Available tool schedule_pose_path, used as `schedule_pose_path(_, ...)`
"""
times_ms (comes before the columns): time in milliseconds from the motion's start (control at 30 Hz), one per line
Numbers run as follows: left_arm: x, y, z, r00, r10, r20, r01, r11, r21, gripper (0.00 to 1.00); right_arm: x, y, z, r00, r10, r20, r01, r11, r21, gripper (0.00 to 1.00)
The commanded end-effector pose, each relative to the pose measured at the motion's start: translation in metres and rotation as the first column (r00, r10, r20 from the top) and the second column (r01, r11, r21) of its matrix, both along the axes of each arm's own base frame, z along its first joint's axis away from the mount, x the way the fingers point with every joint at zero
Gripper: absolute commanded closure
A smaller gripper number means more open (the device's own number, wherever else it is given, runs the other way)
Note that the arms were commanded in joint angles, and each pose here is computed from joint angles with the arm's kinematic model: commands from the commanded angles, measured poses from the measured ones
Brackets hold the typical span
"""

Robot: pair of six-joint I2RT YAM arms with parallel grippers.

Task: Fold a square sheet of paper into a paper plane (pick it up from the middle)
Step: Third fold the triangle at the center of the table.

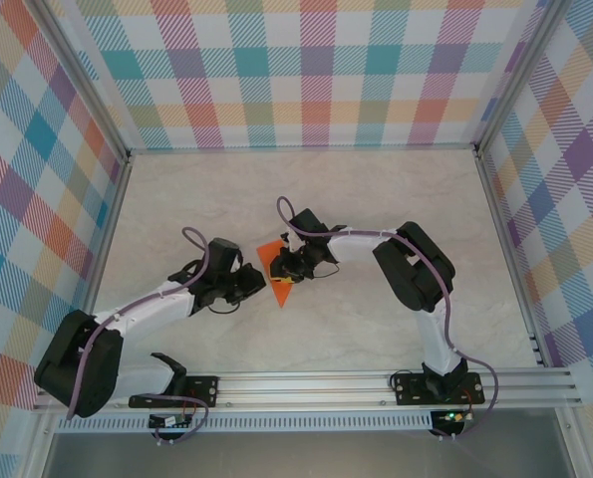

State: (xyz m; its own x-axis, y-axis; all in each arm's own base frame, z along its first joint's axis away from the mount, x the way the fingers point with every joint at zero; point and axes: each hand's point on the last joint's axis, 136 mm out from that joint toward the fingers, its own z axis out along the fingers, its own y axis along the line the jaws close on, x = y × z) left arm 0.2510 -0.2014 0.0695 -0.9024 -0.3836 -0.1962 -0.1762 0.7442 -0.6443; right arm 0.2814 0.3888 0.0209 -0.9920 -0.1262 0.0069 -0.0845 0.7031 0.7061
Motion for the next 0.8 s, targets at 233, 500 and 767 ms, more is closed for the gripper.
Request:
schedule_pose_path(233,0.000,-0.041,-0.025,1.000,-0.029,-0.011,0.028,0.999,-0.042,0.95,-0.012,-0.025,-0.046,0.997,-0.041,-0.068,0.030,0.987,-0.160,0.79)
schedule_pose_path(500,-0.002,-0.039,-0.046,0.999,-0.030,-0.045,0.031,0.999,0.014,0.96,-0.012,-0.025,-0.046,0.997,-0.040,-0.071,0.029,0.986,-0.162,0.80)
schedule_pose_path(767,-0.014,-0.034,-0.062,0.993,-0.039,-0.109,0.046,0.997,0.060,0.97,-0.012,-0.025,-0.045,0.996,-0.045,-0.071,0.033,0.986,-0.161,0.80)
